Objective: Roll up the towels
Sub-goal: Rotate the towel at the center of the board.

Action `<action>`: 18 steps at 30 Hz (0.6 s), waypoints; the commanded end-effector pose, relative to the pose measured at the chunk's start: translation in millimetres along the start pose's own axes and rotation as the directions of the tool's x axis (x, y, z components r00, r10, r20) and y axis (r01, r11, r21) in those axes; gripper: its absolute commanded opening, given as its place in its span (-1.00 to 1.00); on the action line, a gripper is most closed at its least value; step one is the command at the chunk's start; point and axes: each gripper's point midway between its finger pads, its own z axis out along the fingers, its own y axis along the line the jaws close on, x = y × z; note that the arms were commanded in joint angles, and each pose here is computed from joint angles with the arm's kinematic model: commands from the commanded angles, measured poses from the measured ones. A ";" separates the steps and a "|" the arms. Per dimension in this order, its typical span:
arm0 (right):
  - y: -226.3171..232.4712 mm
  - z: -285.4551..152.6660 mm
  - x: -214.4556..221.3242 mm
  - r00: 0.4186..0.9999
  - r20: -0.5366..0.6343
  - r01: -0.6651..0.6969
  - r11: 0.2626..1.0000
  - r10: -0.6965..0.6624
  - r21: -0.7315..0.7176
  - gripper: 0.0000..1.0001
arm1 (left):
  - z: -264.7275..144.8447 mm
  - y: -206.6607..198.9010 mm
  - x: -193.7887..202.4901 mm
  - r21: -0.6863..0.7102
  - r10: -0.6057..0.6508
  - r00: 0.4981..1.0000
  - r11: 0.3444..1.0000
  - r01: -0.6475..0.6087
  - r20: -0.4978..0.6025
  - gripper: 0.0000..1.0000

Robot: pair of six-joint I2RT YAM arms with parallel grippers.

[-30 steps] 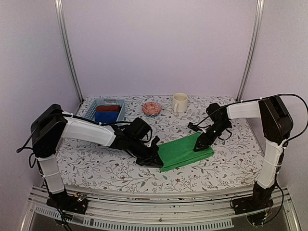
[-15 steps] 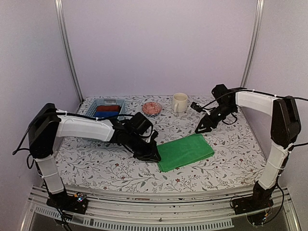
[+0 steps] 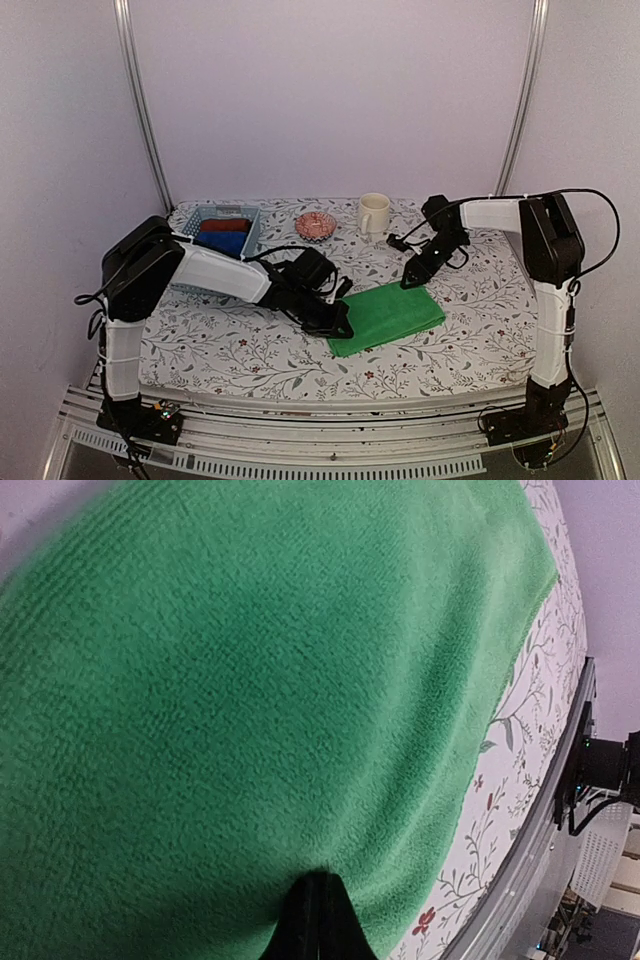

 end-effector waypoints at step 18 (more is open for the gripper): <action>80.3 -84.7 65.2 0.997 -0.013 -0.076 0.996 0.075 -0.052 0.04 | -41.2 14.8 -148.3 -0.315 0.442 0.888 0.867 -0.387 0.126 -0.75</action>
